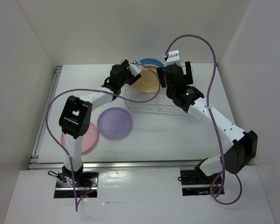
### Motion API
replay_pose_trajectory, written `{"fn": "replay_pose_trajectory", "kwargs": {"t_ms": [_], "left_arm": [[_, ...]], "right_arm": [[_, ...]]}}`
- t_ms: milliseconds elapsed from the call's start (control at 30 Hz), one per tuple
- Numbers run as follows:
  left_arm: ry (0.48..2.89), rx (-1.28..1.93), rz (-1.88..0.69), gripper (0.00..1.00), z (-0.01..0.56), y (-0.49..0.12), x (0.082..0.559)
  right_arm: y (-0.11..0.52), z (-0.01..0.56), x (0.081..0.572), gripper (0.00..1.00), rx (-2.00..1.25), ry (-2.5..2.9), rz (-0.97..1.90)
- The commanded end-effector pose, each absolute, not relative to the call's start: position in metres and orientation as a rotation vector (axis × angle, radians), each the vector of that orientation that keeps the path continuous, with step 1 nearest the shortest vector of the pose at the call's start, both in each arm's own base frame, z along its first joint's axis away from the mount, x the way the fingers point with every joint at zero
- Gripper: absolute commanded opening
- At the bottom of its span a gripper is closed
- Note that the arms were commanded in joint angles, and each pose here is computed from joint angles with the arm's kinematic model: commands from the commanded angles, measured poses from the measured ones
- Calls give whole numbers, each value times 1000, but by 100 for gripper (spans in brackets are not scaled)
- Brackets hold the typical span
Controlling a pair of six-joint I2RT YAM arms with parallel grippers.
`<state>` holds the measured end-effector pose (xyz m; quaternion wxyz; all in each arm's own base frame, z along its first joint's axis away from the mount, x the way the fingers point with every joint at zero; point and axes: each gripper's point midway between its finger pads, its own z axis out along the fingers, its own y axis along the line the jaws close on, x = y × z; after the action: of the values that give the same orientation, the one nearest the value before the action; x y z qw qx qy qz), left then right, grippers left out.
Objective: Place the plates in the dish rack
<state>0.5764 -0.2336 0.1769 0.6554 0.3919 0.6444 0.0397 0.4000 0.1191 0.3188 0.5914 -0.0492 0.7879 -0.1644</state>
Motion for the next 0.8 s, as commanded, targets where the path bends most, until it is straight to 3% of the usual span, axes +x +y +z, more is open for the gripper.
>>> {"fn": "replay_pose_trajectory", "kwargs": {"t_ms": [0, 233, 433, 500, 767], "left_arm": [[1600, 625, 177, 79, 273, -193, 574], [1714, 585, -68, 75, 357, -143, 506], [1883, 564, -151, 73, 308, -111, 461], [1894, 565, -172, 69, 300, -111, 448], [1769, 542, -229, 65, 330, -118, 450]], "right_arm": [[122, 329, 399, 100, -90, 1792, -344], [134, 313, 412, 100, -124, 1809, -316], [146, 311, 421, 100, -171, 1798, -288], [148, 315, 422, 100, -166, 1792, -268], [150, 315, 421, 100, -162, 1800, -249]]}}
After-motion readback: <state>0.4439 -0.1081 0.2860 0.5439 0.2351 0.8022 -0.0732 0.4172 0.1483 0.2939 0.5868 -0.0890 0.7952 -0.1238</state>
